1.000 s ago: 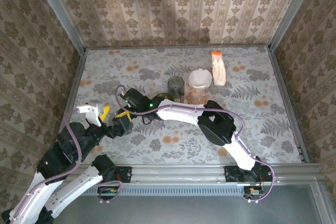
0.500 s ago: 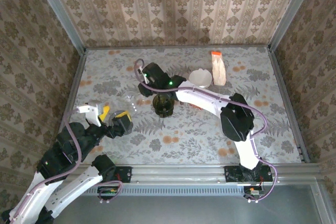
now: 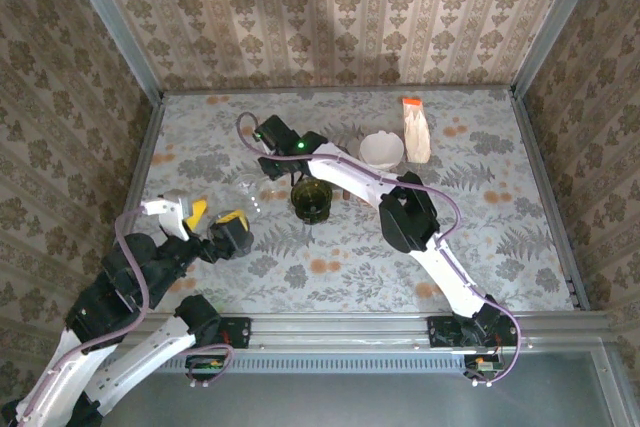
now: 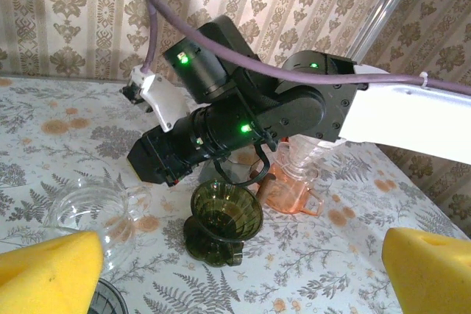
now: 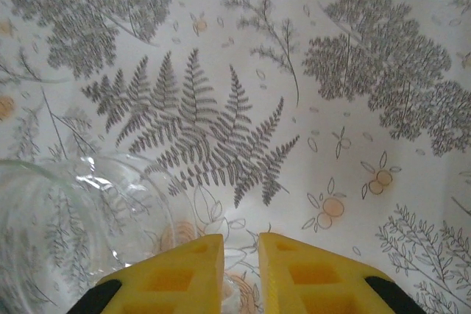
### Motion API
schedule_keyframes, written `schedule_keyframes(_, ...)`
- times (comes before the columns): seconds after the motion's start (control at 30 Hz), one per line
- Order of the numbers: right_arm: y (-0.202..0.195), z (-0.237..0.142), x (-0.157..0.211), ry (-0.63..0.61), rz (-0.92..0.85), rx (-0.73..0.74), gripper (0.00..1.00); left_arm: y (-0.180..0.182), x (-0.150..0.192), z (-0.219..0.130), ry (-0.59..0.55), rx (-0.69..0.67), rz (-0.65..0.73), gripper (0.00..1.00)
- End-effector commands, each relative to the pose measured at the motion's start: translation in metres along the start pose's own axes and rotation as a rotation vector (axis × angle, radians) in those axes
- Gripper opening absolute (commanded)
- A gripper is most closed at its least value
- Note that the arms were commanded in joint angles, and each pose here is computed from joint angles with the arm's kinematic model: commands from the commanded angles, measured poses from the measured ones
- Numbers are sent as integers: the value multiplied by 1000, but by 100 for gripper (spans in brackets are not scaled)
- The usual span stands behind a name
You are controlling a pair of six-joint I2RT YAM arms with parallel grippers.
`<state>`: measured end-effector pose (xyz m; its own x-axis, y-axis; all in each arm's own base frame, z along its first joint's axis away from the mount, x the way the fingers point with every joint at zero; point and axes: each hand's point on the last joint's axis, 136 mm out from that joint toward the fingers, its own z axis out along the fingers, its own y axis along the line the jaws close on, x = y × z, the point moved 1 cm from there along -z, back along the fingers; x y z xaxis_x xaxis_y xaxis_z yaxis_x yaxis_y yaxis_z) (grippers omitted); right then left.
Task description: Place the coffee filter in the dripper
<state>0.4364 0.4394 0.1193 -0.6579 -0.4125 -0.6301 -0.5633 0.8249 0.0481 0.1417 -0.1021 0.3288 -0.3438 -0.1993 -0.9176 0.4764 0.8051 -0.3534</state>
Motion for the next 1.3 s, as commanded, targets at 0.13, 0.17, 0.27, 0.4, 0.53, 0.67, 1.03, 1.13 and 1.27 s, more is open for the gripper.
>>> schedule_keyframes(0.13,1,-5,19,76,-63,18,20,-1,-4,-4,0,0,2,100)
schedule_keyframes(0.17,4,-6,21,78,-73,18,19,-1,-4,-3,-1,-1,1,100)
schedule_keyframes(0.27,9,-11,27,89,-103,28,18,-2,-4,-3,-3,5,-1,100)
schedule_keyframes(0.4,22,-16,34,98,-154,27,16,-1,-6,-5,-17,7,-3,100)
schedule_keyframes(0.53,29,-28,38,81,-168,18,16,-1,-6,-7,-14,5,-2,100)
schedule_keyframes(0.67,38,-49,37,35,-174,-33,16,1,-4,-7,-11,2,-3,100)
schedule_keyframes(1.03,69,-59,29,-55,-109,-202,64,3,0,-5,-9,-10,-9,100)
schedule_keyframes(1.13,78,-53,26,-63,-61,-221,66,4,0,-5,-7,-11,-8,100)
schedule_keyframes(1.27,81,-43,27,-50,36,-193,66,4,0,-6,-5,-11,-6,100)
